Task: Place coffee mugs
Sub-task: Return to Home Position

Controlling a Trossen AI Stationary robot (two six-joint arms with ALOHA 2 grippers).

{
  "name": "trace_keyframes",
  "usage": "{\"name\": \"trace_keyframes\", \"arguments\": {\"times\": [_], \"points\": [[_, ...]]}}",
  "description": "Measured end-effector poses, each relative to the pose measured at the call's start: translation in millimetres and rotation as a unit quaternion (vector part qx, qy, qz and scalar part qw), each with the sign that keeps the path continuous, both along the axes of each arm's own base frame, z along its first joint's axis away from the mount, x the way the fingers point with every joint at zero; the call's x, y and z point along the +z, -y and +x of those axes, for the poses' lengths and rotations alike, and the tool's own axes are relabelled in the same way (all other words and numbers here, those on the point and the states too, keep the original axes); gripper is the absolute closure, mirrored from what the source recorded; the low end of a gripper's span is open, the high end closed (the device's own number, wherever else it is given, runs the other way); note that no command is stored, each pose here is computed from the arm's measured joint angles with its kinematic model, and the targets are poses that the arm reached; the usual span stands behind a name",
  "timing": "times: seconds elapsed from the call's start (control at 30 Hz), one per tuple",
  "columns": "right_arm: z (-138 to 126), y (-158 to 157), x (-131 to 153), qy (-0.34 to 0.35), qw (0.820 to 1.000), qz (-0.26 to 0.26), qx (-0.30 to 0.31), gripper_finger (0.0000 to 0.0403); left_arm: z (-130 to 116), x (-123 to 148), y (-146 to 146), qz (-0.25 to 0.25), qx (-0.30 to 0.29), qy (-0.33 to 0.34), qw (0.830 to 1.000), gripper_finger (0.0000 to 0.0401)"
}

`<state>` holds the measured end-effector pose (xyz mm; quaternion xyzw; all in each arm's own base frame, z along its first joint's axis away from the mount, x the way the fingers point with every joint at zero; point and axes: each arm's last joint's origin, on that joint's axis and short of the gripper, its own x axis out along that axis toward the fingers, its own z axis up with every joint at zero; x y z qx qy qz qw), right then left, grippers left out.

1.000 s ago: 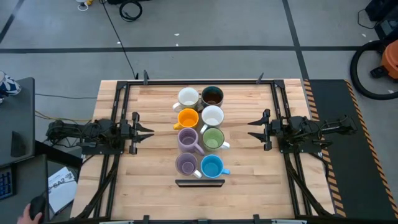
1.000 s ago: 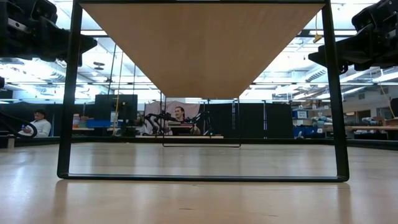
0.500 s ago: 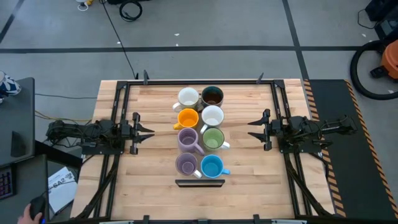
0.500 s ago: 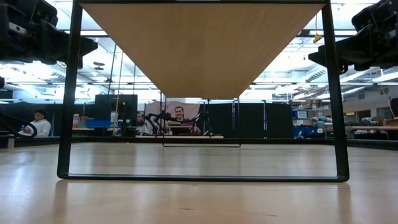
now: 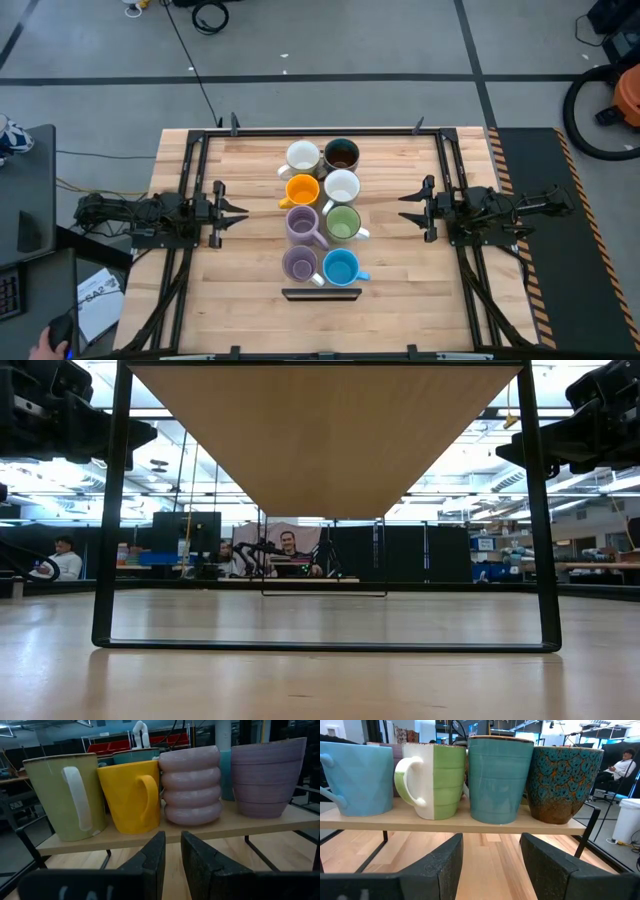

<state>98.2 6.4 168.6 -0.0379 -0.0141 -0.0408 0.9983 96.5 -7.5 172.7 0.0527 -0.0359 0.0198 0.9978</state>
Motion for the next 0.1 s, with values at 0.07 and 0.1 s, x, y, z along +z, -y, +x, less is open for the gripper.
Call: {"name": "trace_keyframes", "arguments": {"times": [0.07, 0.1], "points": [[0.0, 0.0, 0.1, 0.000, 1.000, 0.000, 0.000, 0.0197, 0.0, 0.0, 0.0, 0.000, 0.000, 0.000, 1.000, 0.0333], [0.0, 0.0, 0.0, 0.000, 1.000, 0.000, 0.000, 0.0197, 0.0, -0.2, 0.0, 0.000, 0.000, 0.000, 1.000, 0.0333]]}}
